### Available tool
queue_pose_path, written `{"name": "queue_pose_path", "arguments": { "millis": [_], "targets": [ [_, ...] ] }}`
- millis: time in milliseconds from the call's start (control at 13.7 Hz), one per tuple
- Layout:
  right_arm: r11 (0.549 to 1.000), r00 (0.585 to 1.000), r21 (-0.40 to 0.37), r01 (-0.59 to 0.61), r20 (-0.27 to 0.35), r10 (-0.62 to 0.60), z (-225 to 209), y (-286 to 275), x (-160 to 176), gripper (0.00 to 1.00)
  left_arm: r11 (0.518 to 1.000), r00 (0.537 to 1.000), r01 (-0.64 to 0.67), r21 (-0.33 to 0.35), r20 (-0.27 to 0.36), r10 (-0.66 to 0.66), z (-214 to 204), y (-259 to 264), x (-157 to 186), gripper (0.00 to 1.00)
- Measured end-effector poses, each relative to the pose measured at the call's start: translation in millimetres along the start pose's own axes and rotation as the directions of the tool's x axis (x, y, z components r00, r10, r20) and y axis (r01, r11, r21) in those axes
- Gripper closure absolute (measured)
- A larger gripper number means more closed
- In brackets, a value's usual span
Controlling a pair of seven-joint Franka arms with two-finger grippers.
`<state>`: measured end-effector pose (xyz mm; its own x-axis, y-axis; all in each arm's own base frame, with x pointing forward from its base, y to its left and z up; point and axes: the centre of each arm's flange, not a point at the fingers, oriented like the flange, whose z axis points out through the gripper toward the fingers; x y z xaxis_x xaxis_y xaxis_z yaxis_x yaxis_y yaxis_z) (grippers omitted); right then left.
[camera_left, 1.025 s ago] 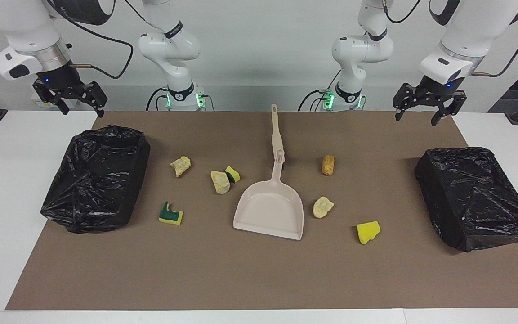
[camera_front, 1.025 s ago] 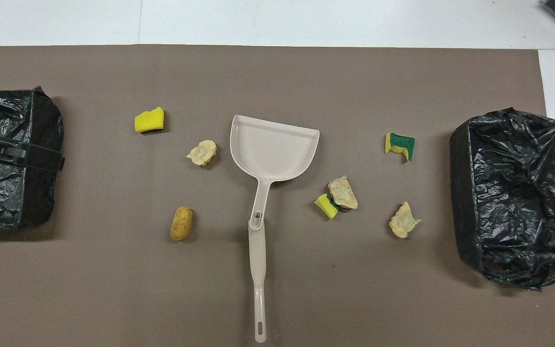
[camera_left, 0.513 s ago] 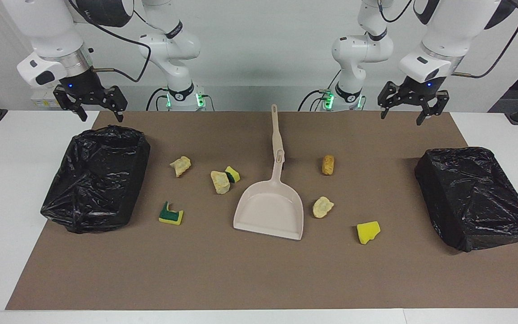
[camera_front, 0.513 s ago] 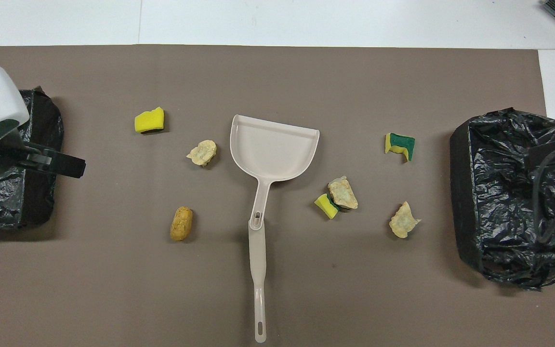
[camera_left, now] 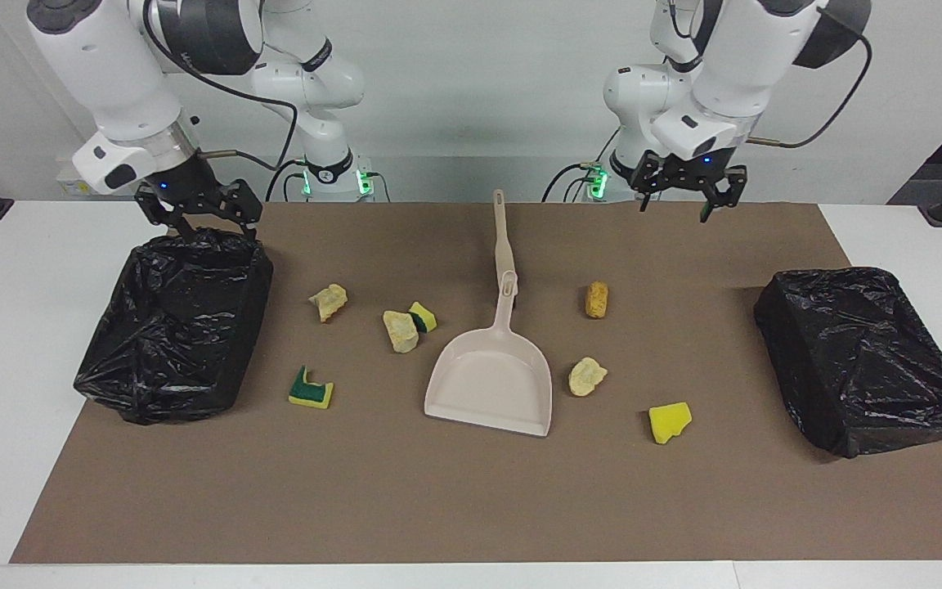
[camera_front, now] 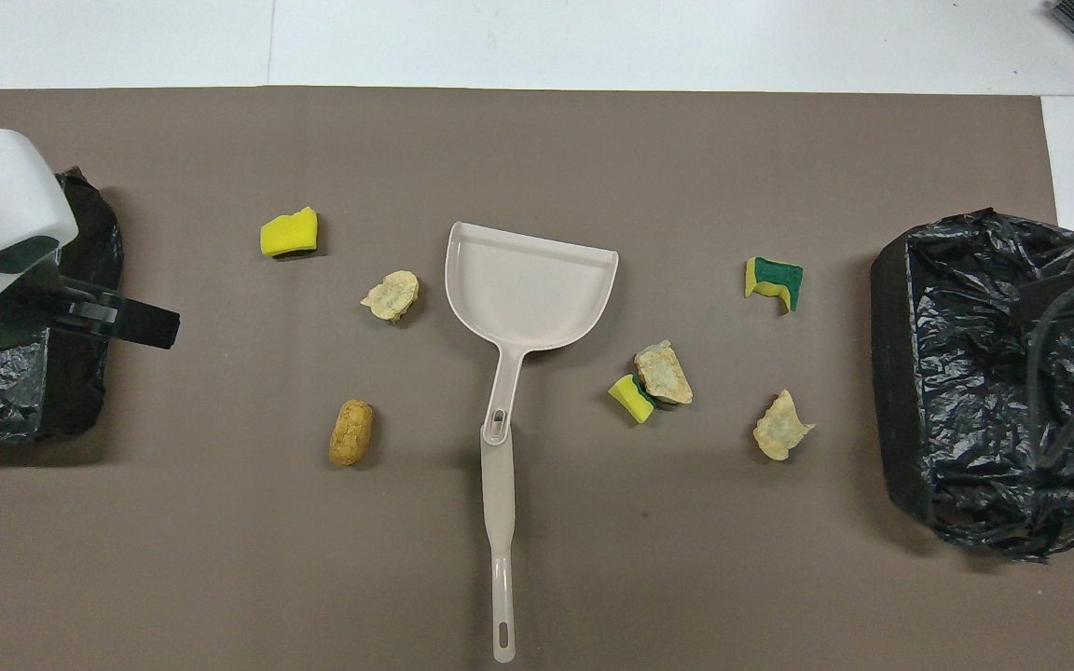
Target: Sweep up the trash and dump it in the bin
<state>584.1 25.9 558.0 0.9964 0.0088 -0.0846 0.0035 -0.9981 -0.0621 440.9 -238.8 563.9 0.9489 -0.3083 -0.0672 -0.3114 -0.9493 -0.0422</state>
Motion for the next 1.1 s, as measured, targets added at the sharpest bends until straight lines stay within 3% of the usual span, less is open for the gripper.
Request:
{"name": "queue_pose_path", "arguments": {
  "millis": [220, 586, 805, 1098],
  "targets": [
    [0.998, 0.996, 0.029, -0.061, 0.068, 0.059, 51, -37, 24, 0.00, 1.000, 1.000, 0.004, -0.012, 0.016, -0.004, 36, 70, -36, 0.00],
    [0.985, 0.985, 0.033, -0.170, 0.044, 0.169, 96, -172, 26, 0.00, 0.998, 0.998, 0.057, -0.019, 0.027, -0.056, 91, 161, -75, 0.00],
    [0.967, 0.968, 0.049, -0.251, 0.041, 0.249, 124, -234, 18, 0.00, 0.996, 0.996, 0.092, -0.006, 0.012, -0.092, 129, 184, -90, 0.00],
    [0.935, 0.934, 0.022, -0.355, 0.051, 0.353, 167, -303, 0, 0.00, 0.990, 0.990, 0.140, -0.017, 0.007, -0.140, 160, 176, -89, 0.00]
  ]
}}
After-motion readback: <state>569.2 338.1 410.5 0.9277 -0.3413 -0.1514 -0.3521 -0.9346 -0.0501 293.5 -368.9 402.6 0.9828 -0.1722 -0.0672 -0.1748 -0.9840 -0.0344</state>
